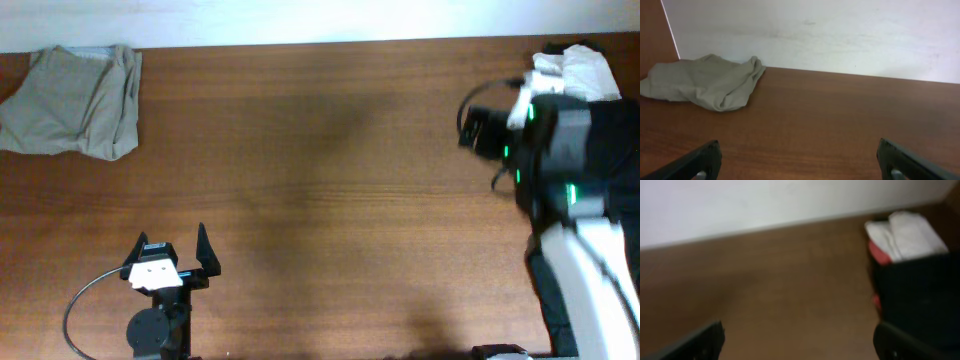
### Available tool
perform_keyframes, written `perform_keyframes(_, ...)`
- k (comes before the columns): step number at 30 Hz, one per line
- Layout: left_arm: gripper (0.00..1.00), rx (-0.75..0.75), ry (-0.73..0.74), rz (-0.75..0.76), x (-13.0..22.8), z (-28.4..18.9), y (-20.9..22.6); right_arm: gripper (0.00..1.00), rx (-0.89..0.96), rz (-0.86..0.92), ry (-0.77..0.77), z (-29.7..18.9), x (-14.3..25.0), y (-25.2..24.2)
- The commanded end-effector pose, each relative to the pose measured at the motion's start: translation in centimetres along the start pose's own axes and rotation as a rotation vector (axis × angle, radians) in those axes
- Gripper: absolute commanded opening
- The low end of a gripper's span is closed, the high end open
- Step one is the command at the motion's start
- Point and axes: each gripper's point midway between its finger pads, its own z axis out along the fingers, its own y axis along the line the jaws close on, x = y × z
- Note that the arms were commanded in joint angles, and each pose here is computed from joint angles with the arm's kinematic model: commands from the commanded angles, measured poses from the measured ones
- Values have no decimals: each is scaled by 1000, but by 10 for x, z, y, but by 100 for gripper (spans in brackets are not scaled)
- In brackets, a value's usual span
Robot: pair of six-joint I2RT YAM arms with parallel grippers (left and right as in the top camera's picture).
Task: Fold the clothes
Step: 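Reach the right gripper to the pile and grasp the black shorts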
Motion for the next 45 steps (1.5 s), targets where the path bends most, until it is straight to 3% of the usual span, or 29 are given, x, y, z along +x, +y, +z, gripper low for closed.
perform_keyframes(1, 99, -11, 1, 19, 2, 0, 2, 99, 150, -12, 46, 43, -26, -34)
perform_keyframes(8, 99, -11, 1, 19, 2, 0, 2, 100, 377, -36, 277, 149, 27, -122)
perform_keyframes(10, 99, -11, 1, 19, 2, 0, 2, 94, 399, -56, 318, 177, 48, -137)
perform_keyframes(16, 99, -11, 1, 19, 2, 0, 2, 91, 502, -90, 332, 226, 81, -160)
perform_keyframes(26, 99, -11, 1, 19, 2, 0, 2, 88, 546, -85, 282, 262, 96, -170)
perform_keyframes(37, 99, -11, 1, 19, 2, 0, 2, 88, 598, -68, 312, 268, 115, -195)
perform_keyframes(39, 99, -11, 1, 19, 2, 0, 2, 78, 598, -66, 302, 268, 113, -195)
perform_keyframes(41, 99, -11, 1, 19, 2, 0, 2, 57, 600, -65, 303, 268, 113, -196)
perform_keyframes(45, 99, -11, 0, 19, 1, 0, 2, 35, 600, -64, 304, 268, 114, -196)
